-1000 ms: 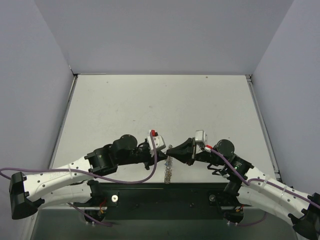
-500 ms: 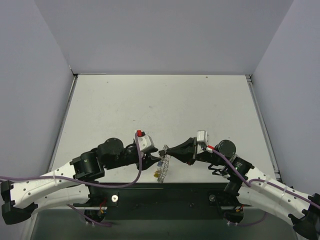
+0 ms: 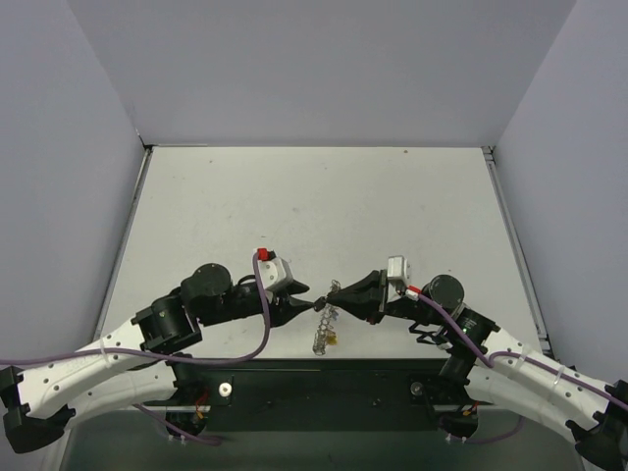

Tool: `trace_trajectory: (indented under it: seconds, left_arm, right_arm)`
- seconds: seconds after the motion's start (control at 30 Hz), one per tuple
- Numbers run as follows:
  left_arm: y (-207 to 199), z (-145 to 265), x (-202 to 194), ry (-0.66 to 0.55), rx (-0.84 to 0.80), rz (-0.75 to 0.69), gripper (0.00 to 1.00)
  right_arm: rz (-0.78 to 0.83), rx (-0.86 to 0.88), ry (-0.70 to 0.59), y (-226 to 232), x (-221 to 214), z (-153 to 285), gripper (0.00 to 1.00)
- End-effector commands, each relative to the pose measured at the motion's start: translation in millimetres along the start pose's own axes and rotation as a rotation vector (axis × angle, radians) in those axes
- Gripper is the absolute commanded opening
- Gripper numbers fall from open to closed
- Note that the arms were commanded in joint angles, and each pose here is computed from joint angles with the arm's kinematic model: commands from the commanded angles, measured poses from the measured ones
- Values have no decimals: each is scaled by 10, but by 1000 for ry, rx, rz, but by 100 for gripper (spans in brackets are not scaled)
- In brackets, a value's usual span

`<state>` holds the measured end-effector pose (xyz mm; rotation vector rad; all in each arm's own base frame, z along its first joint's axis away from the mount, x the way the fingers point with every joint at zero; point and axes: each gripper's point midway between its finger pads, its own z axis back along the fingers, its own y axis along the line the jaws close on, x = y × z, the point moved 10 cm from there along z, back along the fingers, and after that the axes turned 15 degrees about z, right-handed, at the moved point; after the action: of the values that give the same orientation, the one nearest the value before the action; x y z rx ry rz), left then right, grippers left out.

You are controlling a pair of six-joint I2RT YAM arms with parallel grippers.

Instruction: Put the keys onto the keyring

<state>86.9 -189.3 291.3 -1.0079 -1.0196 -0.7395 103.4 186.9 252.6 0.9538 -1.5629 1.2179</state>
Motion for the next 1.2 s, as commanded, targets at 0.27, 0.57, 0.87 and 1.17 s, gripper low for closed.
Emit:
trace_trajectory:
  seconds: [0.27,0.57,0.87,1.17]
  left_arm:
    - [-60,-71,145,-53,-235,-6,54]
    - [-29,-154,154,-37,-246,-3,44]
    - [15,-217,173,-59,-233,-9,39]
    - [37,-308,164,-50,-247,-1,29]
  right_arm:
    - [86,11,-165,-35,335,1,0]
    - [87,10,-168,-29,345,11,0]
    - [85,8,-163,-29,346,21,0]
    - [89,1,-165,-27,359,38,0]
